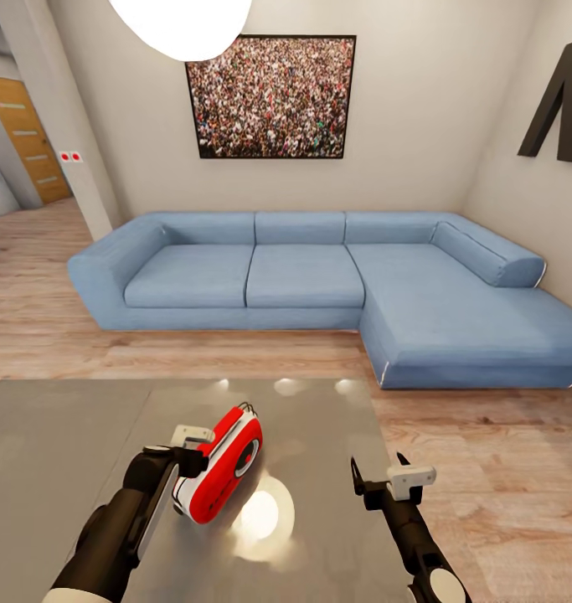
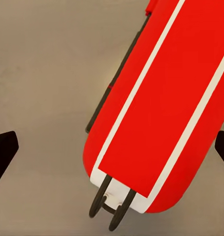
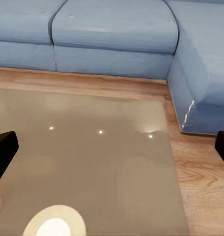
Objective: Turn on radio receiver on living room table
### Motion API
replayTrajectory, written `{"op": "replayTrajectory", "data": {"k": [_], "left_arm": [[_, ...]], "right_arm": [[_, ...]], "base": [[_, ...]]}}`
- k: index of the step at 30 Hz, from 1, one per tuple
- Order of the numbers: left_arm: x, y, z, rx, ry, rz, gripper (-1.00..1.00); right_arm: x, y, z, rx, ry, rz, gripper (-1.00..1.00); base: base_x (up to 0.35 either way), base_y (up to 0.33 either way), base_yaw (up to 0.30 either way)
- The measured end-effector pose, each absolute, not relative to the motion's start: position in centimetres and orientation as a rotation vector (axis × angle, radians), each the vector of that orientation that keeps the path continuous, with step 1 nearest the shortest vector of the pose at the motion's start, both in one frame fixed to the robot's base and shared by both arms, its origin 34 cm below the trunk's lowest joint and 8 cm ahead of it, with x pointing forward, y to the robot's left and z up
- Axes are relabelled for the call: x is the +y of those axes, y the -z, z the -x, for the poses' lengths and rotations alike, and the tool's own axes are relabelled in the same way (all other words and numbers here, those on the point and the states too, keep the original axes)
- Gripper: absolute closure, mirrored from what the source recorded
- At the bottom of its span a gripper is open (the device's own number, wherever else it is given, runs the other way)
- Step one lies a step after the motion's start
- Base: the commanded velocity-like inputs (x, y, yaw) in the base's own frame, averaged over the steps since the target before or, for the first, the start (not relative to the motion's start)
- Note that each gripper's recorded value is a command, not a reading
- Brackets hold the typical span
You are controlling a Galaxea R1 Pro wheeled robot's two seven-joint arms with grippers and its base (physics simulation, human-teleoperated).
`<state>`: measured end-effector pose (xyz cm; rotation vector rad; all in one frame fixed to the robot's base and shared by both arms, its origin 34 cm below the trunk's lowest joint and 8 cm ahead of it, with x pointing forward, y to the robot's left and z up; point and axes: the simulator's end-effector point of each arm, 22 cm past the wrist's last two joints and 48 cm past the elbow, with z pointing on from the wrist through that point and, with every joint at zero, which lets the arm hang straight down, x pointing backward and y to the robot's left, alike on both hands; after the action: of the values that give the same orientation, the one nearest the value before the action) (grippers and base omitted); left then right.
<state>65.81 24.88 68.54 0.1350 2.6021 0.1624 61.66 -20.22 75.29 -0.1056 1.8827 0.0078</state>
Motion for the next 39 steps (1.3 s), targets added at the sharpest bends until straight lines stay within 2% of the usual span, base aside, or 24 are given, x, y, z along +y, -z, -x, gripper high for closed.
{"op": "replayTrajectory", "data": {"k": [39], "left_arm": [[24.8,-65.6,-64.8,2.661,-0.161,-0.145,-1.00]], "right_arm": [[-20.2,-72.8,-61.2,1.935,-0.011,0.106,-1.00]], "base": [[0.000,0.000,0.000]]}}
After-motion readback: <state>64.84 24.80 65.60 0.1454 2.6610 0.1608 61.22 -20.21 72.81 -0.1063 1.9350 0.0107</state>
